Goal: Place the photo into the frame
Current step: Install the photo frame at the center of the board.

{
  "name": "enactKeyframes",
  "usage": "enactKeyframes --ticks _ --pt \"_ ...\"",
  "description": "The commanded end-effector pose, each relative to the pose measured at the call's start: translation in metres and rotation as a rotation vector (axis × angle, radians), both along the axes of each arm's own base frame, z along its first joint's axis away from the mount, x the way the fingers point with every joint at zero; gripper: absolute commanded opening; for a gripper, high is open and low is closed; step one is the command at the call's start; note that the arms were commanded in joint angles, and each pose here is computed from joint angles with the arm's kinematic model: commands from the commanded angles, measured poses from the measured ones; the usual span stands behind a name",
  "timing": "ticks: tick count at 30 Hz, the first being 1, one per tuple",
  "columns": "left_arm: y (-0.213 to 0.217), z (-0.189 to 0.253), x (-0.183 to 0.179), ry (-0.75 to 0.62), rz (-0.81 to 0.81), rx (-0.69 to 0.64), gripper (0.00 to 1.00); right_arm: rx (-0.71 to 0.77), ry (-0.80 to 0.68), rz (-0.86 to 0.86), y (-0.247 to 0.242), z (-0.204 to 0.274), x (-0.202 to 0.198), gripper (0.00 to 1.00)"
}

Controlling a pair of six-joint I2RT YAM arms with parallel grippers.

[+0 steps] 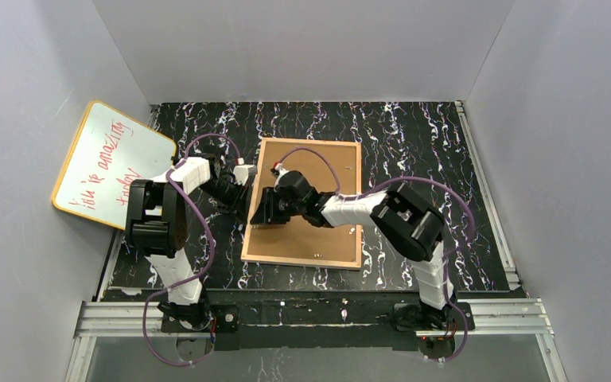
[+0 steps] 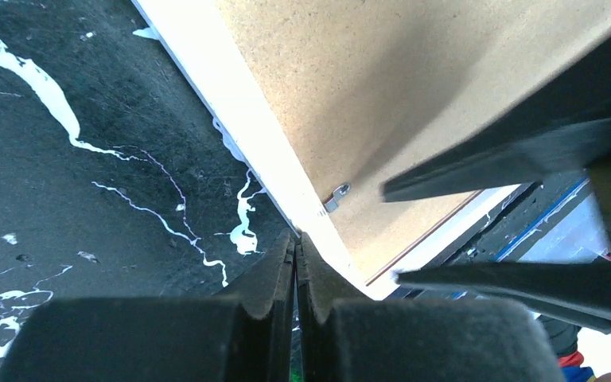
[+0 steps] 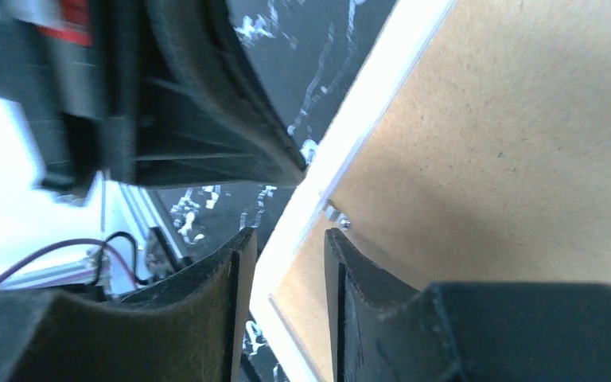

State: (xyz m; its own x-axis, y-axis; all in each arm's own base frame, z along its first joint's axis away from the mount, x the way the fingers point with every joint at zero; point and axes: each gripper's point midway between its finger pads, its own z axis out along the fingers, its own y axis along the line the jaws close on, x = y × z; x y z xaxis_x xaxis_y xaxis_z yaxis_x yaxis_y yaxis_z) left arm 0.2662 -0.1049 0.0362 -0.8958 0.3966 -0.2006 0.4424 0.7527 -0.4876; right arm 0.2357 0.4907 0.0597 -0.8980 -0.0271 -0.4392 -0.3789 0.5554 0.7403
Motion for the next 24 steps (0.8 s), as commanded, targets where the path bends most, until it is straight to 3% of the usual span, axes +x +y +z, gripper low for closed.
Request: enactKeyframes --ticks 1,3,6,11,18,24 --pt "0.005 0.013 0.014 -0.019 0.017 0.01 0.01 0.155 -0.097 -0.031 -0.015 0.085 0.028 0.49" --pt "0.004 0.016 0.028 -0.032 0.049 0.001 0.05 0.17 -0.092 -0.062 -0.028 0.091 0.045 0.53" --pt "0.0 0.018 0.047 -0.044 0.084 -0.015 0.2 0.172 -0.075 -0.113 -0.048 0.088 0.075 0.54" --pt "-0.008 0.01 0.074 -0.033 0.14 -0.046 0.3 0.13 -0.056 -0.178 -0.068 0.063 0.124 0.53" --pt "-0.013 -0.005 0.096 -0.004 0.177 -0.061 0.27 0.108 -0.021 -0.181 -0.063 0.034 0.159 0.51" --pt "-0.01 -0.018 0.093 0.011 0.178 -0.043 0.14 0.11 0.004 -0.178 -0.045 0.021 0.18 0.49"
